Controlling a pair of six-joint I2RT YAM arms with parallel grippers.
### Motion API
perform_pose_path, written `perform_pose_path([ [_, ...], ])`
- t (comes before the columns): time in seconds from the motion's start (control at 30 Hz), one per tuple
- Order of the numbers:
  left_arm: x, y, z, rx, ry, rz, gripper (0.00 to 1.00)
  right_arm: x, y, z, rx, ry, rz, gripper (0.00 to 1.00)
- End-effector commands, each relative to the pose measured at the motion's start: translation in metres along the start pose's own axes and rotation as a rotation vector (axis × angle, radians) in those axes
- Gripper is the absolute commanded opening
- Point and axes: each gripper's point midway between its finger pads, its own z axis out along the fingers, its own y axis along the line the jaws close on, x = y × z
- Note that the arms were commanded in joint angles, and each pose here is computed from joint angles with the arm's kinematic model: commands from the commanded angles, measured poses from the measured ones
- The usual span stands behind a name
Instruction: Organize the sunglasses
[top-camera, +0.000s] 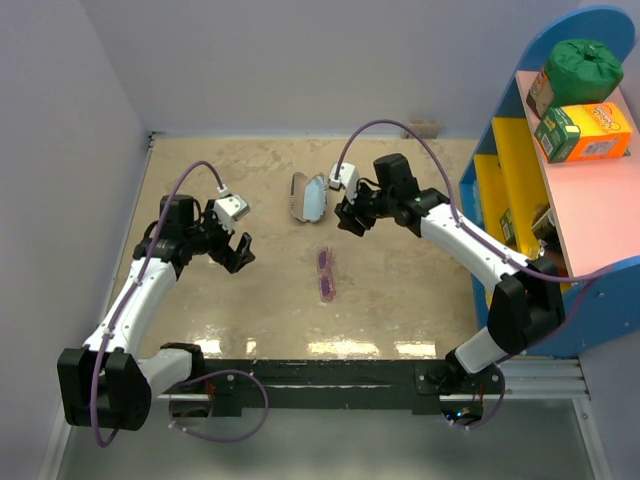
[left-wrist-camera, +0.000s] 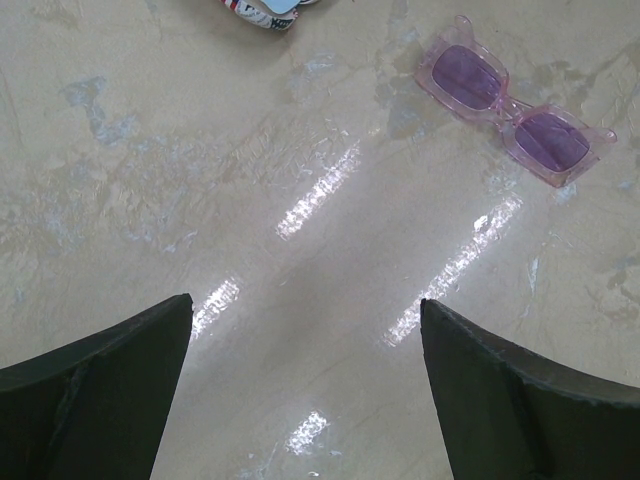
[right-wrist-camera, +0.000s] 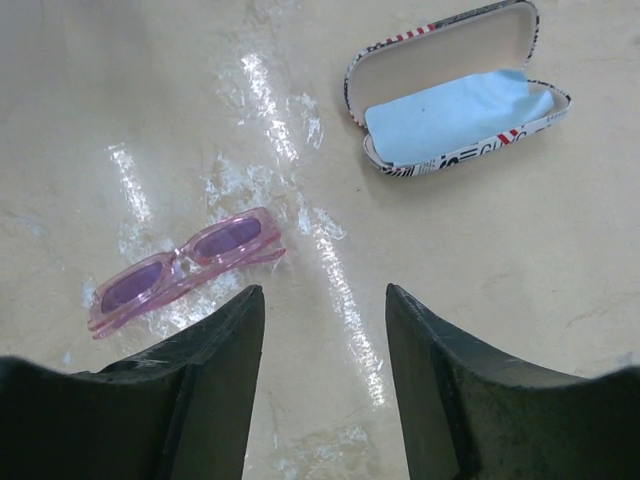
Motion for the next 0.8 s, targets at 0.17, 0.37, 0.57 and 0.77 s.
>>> perform_pose_path([
  [0.17,-0.009,0.003,-0.002,-0.013,-0.04,0.006,1.0,0.0,0.006,-0.006,-0.015,-0.049,0.121,0.58],
  [0.37,-0.012,0.003,-0.005,-0.02,-0.055,0.013,1.0,0.036,0.025,0.023,-0.157,0.036,0.209,0.6],
  [0.57,-0.012,0.004,-0.006,-0.023,-0.057,0.01,1.0,0.039,0.027,0.03,-0.181,0.04,0.228,0.62],
  [0.77,-0.011,0.004,-0.006,-0.02,-0.052,0.007,1.0,0.047,0.024,0.04,-0.181,0.067,0.257,0.61],
])
